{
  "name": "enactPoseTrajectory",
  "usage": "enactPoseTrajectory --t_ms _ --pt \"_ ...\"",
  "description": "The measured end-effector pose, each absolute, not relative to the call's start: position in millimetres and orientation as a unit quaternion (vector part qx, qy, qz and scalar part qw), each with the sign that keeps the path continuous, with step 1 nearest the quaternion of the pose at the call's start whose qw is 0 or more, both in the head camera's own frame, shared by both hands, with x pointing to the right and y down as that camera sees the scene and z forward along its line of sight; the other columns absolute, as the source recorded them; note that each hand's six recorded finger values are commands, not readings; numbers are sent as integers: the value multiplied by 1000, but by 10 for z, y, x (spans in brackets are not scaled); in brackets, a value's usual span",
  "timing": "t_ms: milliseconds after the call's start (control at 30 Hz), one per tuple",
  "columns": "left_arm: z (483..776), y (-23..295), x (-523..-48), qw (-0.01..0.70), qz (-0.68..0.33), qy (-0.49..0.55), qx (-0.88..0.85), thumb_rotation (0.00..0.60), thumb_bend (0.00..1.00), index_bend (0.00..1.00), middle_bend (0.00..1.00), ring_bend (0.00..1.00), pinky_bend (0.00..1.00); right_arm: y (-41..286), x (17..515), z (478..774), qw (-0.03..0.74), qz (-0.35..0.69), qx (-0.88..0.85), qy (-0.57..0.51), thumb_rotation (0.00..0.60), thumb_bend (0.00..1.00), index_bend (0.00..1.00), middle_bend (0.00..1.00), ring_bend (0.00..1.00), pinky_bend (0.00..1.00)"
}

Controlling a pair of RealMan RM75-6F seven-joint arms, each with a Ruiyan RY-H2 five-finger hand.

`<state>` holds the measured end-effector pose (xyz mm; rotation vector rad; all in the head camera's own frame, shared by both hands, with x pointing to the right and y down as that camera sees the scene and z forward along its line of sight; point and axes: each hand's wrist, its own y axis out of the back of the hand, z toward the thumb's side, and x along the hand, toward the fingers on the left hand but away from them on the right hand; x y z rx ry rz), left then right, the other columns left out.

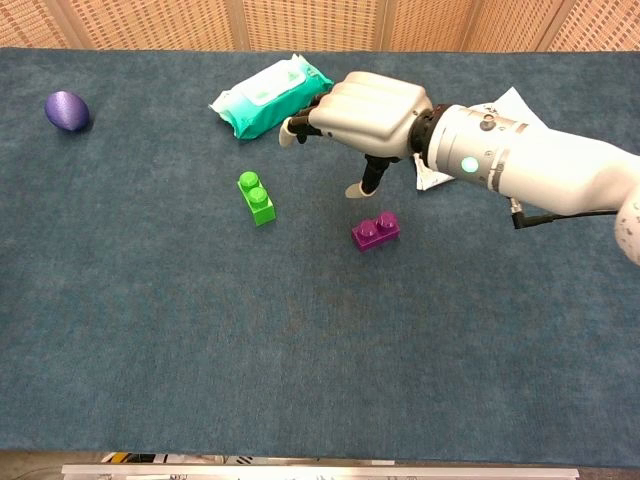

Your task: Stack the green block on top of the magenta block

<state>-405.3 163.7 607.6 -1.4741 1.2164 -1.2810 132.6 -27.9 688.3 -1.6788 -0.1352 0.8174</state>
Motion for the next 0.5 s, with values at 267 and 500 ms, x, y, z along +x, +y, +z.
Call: enactPoseTrajectory --t_ms 267,500 --pt "6057 1645 -4084 407 -508 489 -581 600 292 254 279 285 195 -361 997 7102 608 357 -709 -30 600 119 216 286 222 364" --pt "6039 1664 -4134 406 -510 495 -575 600 292 254 279 285 195 -390 773 7284 609 364 -705 -9 600 120 216 286 222 364"
